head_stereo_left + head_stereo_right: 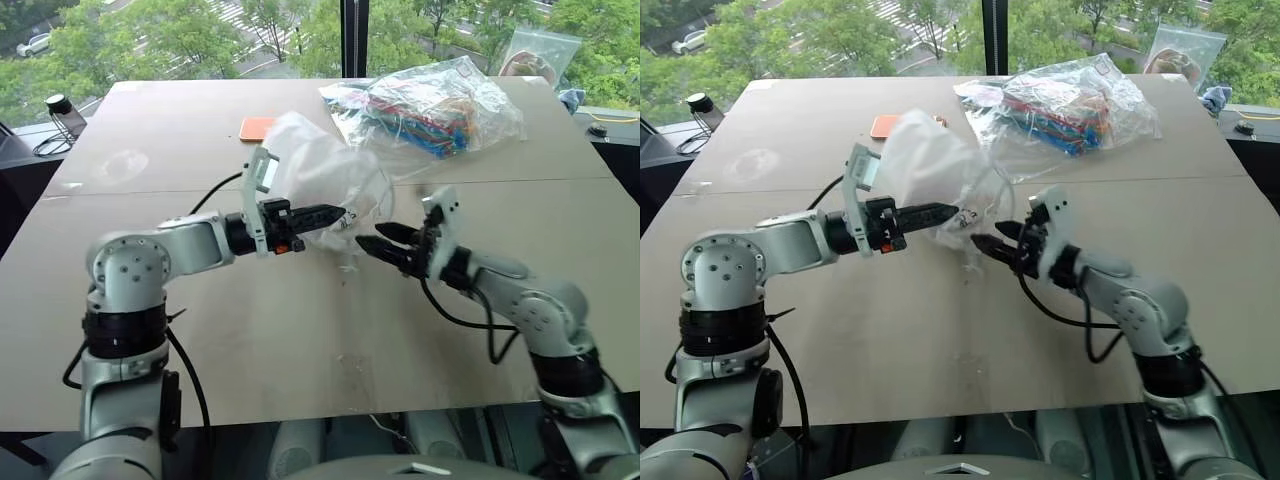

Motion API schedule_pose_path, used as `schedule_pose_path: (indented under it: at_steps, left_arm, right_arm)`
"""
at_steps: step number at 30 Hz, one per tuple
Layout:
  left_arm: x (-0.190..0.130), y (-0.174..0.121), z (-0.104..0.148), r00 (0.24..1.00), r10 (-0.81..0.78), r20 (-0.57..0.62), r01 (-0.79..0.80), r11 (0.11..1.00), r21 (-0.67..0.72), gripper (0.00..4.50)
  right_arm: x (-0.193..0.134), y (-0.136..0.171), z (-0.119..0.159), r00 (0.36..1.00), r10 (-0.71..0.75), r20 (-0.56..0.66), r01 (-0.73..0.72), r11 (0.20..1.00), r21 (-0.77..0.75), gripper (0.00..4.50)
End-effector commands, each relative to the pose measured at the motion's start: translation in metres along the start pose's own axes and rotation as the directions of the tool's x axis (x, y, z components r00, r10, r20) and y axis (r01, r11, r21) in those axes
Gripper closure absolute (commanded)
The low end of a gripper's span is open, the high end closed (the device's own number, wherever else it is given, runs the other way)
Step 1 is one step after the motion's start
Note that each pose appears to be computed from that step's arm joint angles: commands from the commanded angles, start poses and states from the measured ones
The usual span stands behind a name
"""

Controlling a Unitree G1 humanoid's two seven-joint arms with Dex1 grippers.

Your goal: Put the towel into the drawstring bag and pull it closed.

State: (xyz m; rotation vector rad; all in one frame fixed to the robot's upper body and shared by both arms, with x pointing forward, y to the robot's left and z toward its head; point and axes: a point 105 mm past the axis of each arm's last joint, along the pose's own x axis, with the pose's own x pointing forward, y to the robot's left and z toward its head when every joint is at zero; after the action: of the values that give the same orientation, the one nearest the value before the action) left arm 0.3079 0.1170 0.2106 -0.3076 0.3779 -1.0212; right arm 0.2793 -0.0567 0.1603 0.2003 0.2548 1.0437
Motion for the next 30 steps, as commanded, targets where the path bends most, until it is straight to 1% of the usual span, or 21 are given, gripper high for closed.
schedule_pose_path:
  at_steps: [1,4,5,7,8,11,14,18,21,24,27,30]
  left_arm:
    - [-0.002,-0.006,0.018,0.999,-0.033,-0.041,0.037,0.992,0.123,4.50]
    - [-0.006,-0.008,0.029,0.993,-0.048,-0.105,0.070,0.974,0.217,4.50]
    - [-0.008,-0.009,0.032,0.990,-0.048,-0.129,0.080,0.964,0.253,4.50]
    - [-0.006,-0.009,0.034,0.986,-0.050,-0.161,0.095,0.954,0.283,4.50]
    - [-0.004,-0.007,0.032,0.984,-0.047,-0.174,0.097,0.952,0.290,4.50]
    - [0.007,-0.001,0.019,0.980,-0.025,-0.198,0.084,0.952,0.293,4.50]
    - [0.020,0.000,0.014,0.984,-0.010,-0.176,0.058,0.960,0.275,4.50]
    - [0.029,-0.001,0.015,0.989,0.009,-0.145,0.031,0.963,0.266,4.50]
    - [0.033,-0.001,0.017,0.992,0.013,-0.126,0.020,0.966,0.257,4.50]
    - [0.033,-0.003,0.018,0.992,0.007,-0.123,0.025,0.967,0.255,4.50]
    - [0.032,-0.005,0.019,0.993,0.001,-0.121,0.031,0.966,0.255,4.50]
    - [0.031,-0.006,0.020,0.993,-0.003,-0.116,0.032,0.967,0.253,4.50]
  right_arm:
    - [-0.028,0.025,0.008,0.994,0.107,-0.019,-0.108,0.993,-0.041,1.47]
    - [-0.036,0.015,0.013,1.000,0.024,-0.011,-0.025,0.998,-0.064,1.47]
    - [-0.038,0.008,0.014,1.000,-0.026,-0.014,0.025,0.996,-0.082,1.47]
    - [-0.037,-0.007,0.015,0.990,-0.139,-0.006,0.138,0.987,-0.088,1.47]
    - [-0.036,-0.011,0.015,0.985,-0.174,0.001,0.174,0.981,-0.082,1.47]
    - [-0.026,-0.013,0.013,0.975,-0.220,0.020,0.221,0.974,-0.056,1.47]
    - [-0.016,-0.018,0.011,0.959,-0.283,0.037,0.283,0.959,-0.006,1.47]
    - [-0.008,-0.011,0.013,0.960,-0.277,0.051,0.277,0.961,0.007,1.47]
    - [-0.004,-0.007,0.009,0.968,-0.252,0.019,0.252,0.968,0.024,1.47]
    - [-0.001,-0.010,0.004,0.965,-0.261,-0.015,0.261,0.965,0.018,1.47]
    - [0.004,-0.011,0.007,0.966,-0.257,-0.012,0.258,0.966,0.022,1.47]
    - [0.011,-0.018,0.008,0.959,-0.284,-0.018,0.284,0.959,0.018,1.47]
